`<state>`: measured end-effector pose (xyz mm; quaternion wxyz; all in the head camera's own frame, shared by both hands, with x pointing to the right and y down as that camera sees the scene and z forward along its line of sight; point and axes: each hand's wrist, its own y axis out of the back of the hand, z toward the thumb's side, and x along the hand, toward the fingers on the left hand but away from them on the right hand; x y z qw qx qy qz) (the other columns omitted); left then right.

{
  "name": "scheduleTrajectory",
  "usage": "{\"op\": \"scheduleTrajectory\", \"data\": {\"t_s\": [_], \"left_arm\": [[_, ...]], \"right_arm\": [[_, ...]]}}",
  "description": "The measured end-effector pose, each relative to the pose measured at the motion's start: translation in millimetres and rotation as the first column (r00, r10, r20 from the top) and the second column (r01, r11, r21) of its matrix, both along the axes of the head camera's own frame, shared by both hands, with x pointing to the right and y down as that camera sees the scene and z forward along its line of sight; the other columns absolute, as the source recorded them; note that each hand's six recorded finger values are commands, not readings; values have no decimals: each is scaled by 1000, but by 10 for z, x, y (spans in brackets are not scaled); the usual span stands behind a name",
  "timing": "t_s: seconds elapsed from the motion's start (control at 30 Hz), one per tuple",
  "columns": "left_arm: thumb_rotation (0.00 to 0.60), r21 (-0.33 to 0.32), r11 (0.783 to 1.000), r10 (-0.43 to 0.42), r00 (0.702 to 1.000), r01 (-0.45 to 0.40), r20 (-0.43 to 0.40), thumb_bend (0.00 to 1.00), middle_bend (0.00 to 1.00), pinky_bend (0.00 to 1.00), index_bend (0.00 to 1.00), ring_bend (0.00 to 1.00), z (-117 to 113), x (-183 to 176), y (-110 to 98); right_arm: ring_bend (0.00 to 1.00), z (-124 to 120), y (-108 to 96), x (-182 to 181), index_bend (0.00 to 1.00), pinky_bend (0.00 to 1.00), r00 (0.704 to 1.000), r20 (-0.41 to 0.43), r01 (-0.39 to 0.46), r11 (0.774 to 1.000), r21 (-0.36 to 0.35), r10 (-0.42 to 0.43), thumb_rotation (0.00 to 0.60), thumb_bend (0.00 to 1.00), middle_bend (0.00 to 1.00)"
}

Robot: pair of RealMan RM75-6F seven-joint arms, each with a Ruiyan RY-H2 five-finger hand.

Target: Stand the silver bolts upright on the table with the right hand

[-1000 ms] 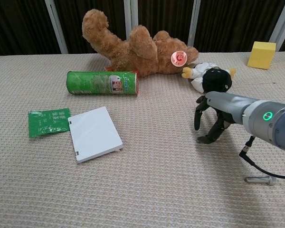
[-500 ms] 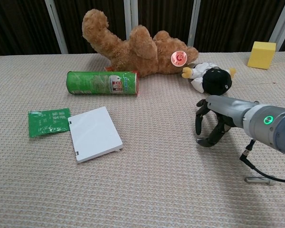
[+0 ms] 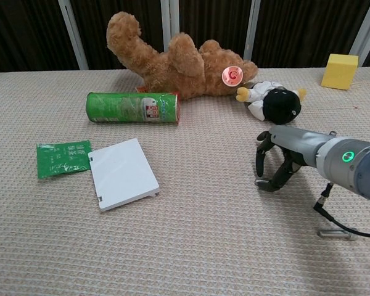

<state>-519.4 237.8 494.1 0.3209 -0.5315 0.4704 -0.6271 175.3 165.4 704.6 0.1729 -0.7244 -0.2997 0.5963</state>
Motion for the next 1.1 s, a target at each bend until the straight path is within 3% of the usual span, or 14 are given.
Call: {"op": "scheduleTrajectory", "data": {"t_s": [1.1], "left_arm": [[600, 0, 1000, 1, 1000, -1, 5, 117, 72, 182, 91, 46, 2, 4, 3]], "right_arm": [[13, 52, -5, 49, 582, 86, 1000, -6, -4, 1000, -25, 4, 600, 315, 12]]}}
